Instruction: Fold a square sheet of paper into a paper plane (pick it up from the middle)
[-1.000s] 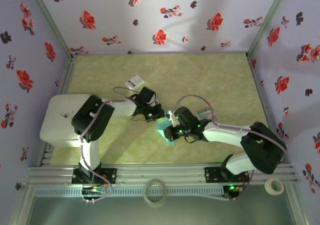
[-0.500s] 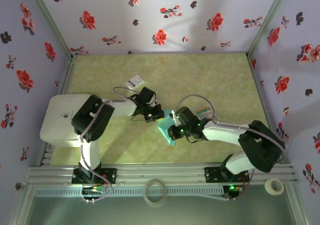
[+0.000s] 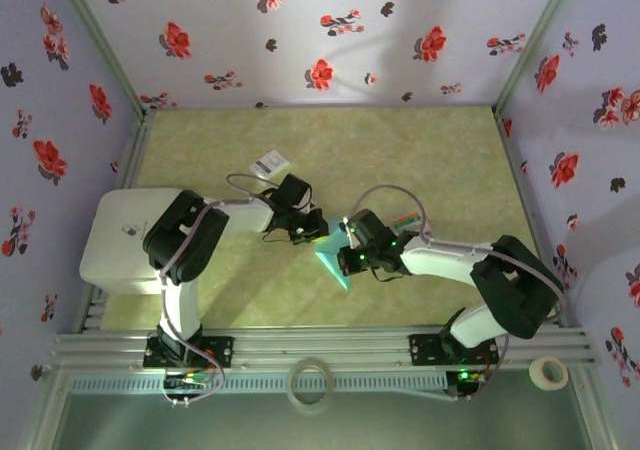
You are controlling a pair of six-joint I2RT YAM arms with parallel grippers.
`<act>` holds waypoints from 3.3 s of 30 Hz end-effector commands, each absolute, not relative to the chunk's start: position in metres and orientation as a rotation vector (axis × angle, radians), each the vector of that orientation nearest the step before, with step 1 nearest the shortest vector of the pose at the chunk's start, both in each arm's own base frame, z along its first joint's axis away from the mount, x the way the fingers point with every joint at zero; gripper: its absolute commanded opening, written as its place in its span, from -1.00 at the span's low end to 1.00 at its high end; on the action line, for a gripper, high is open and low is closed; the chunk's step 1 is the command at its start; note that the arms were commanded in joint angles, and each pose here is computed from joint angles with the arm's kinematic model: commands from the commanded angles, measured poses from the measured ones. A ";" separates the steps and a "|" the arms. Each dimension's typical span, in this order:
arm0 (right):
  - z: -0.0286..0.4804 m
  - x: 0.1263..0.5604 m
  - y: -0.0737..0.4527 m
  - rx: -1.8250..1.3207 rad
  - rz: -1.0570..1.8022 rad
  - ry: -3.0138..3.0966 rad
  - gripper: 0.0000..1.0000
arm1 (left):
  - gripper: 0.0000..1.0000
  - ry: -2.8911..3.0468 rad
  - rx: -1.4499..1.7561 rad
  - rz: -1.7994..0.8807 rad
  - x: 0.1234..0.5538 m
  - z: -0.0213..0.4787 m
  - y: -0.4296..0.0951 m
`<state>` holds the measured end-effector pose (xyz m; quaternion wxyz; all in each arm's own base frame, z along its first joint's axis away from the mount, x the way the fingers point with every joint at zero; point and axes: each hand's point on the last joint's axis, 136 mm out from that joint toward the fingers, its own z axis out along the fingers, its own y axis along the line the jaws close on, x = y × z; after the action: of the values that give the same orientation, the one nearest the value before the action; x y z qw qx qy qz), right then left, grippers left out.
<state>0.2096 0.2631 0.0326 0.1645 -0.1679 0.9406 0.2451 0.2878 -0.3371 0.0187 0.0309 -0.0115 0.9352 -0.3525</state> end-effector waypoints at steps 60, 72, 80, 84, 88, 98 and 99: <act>0.013 0.216 0.251 -0.447 0.572 2.771 -0.97 | -0.87 2.899 -0.009 -1.047 0.283 0.020 -0.334; 0.012 0.216 0.251 -0.463 0.572 2.769 -0.97 | -0.76 2.829 0.026 -1.029 0.300 0.050 -0.333; 0.012 0.216 0.253 -0.471 0.584 2.768 -0.97 | -0.57 2.737 0.019 -1.011 0.300 0.083 -0.317; 0.013 0.216 0.253 -0.463 0.593 2.768 -0.97 | -0.61 2.656 0.001 -1.071 0.293 0.100 -0.311; 0.010 0.215 0.253 -0.457 0.588 2.782 -0.97 | -0.64 2.587 -0.024 -1.121 0.285 0.107 -0.304; 0.005 0.214 0.253 -0.461 0.586 2.795 -0.97 | -0.72 2.547 -0.036 -1.129 0.276 0.112 -0.294; 0.006 0.214 0.254 -0.461 0.589 2.792 -0.97 | -0.72 2.540 -0.040 -1.135 0.276 0.113 -0.294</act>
<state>0.2188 0.2605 0.0175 0.1441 -0.1561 0.9524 0.2185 0.2706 -0.2960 0.1021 0.1550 -0.0042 0.9078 -0.3896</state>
